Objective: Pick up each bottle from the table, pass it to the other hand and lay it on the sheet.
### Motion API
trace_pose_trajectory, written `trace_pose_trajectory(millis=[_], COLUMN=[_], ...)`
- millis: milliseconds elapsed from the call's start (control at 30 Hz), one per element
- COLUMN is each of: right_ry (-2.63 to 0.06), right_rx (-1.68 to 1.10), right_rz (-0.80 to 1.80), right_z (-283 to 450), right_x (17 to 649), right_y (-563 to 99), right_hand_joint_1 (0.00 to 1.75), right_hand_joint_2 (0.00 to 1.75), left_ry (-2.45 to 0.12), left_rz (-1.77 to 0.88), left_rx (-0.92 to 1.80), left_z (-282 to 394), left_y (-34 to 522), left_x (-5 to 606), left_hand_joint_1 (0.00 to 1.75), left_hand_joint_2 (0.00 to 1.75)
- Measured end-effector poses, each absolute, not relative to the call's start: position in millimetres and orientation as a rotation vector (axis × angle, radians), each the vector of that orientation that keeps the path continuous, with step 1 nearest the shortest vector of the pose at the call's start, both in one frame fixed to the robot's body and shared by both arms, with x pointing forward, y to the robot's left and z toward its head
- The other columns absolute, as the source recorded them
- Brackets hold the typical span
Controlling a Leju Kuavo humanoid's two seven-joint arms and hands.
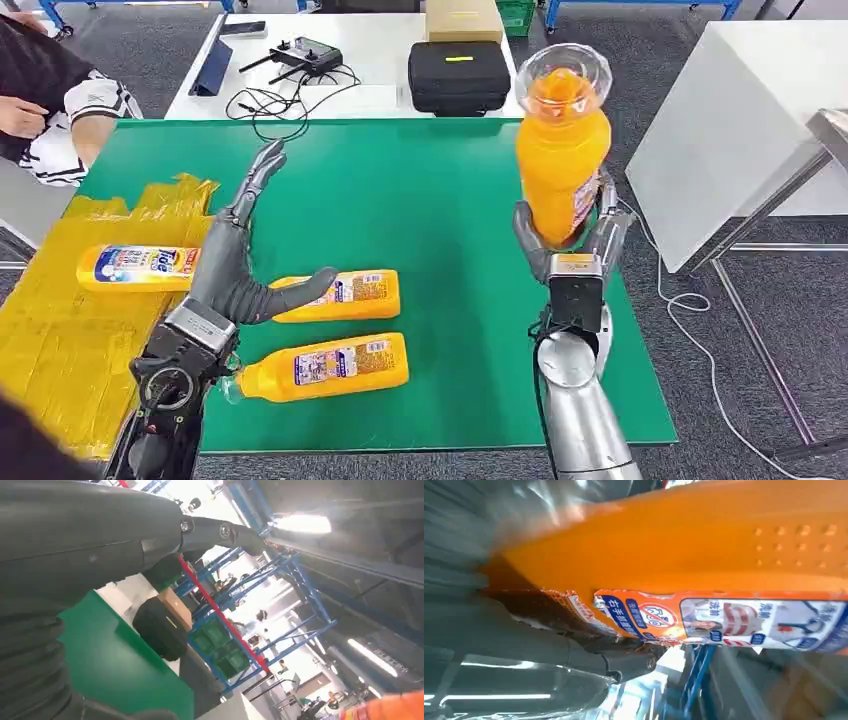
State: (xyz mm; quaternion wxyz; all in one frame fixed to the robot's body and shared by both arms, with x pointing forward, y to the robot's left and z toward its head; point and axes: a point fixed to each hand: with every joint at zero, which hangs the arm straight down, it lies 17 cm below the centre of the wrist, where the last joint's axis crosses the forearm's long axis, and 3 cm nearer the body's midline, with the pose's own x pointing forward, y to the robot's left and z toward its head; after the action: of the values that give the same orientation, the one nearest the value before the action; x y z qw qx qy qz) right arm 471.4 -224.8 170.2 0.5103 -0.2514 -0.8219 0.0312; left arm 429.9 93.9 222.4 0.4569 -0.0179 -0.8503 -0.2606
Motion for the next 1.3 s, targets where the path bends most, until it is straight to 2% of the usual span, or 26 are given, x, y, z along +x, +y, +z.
trace_pose_trajectory(millis=[33,67,100,133,200,267,467,733,1100,1233,1267,1300], right_ry=[-1.989,-1.993,-2.012,-2.056,-2.062,-2.039,-1.988,-1.937,-1.895,-1.890,-1.889,-1.888], right_rx=[-0.558,-0.542,-0.463,-0.267,0.015,0.081,0.168,0.196,0.197,0.189,0.190,0.190], right_rz=[0.079,0.082,0.087,0.104,0.292,0.371,0.501,0.627,0.679,0.698,0.700,0.702], right_z=[171.7,172.2,175.2,180.6,169.0,160.1,141.4,118.6,103.3,99.2,98.8,98.4], right_x=[471.7,471.6,470.9,469.3,458.4,452.1,440.1,428.8,425.0,422.3,421.4,420.8], right_y=[-215.0,-211.2,-194.3,-163.6,-80.1,-54.1,-12.5,22.2,33.0,35.9,37.5,38.4], right_hand_joint_1=[1.50,1.54,1.69,1.73,1.73,1.73,1.73,1.73,1.75,1.73,1.75,1.75], right_hand_joint_2=[1.75,1.75,1.75,1.75,1.75,1.75,1.75,1.75,1.75,1.75,1.75,1.75], left_ry=[-2.093,-2.092,-2.086,-2.079,-2.070,-2.066,-2.044,-2.016,-1.985,-1.956,-1.946,-1.935], left_rz=[-0.643,-0.643,-0.644,-0.646,-0.647,-0.646,-0.649,-0.612,-0.580,-0.526,-0.507,-0.485], left_rx=[-0.045,-0.046,-0.056,-0.082,-0.108,-0.121,-0.143,-0.317,-0.435,-0.589,-0.629,-0.662], left_z=[221.8,221.5,220.0,217.8,216.2,214.3,206.7,206.4,204.5,211.2,212.6,213.3], left_y=[93.4,93.1,91.2,87.3,80.7,79.5,76.3,63.9,58.2,51.1,49.5,48.0], left_x=[430.9,431.3,432.4,434.2,445.2,445.8,446.7,439.9,433.8,428.1,426.8,426.0], left_hand_joint_1=[0.00,0.00,0.00,0.00,0.00,0.00,0.00,0.00,0.00,0.00,0.33,1.50], left_hand_joint_2=[1.75,1.75,1.75,1.75,1.75,1.75,1.75,1.75,1.75,1.75,1.75,1.75])
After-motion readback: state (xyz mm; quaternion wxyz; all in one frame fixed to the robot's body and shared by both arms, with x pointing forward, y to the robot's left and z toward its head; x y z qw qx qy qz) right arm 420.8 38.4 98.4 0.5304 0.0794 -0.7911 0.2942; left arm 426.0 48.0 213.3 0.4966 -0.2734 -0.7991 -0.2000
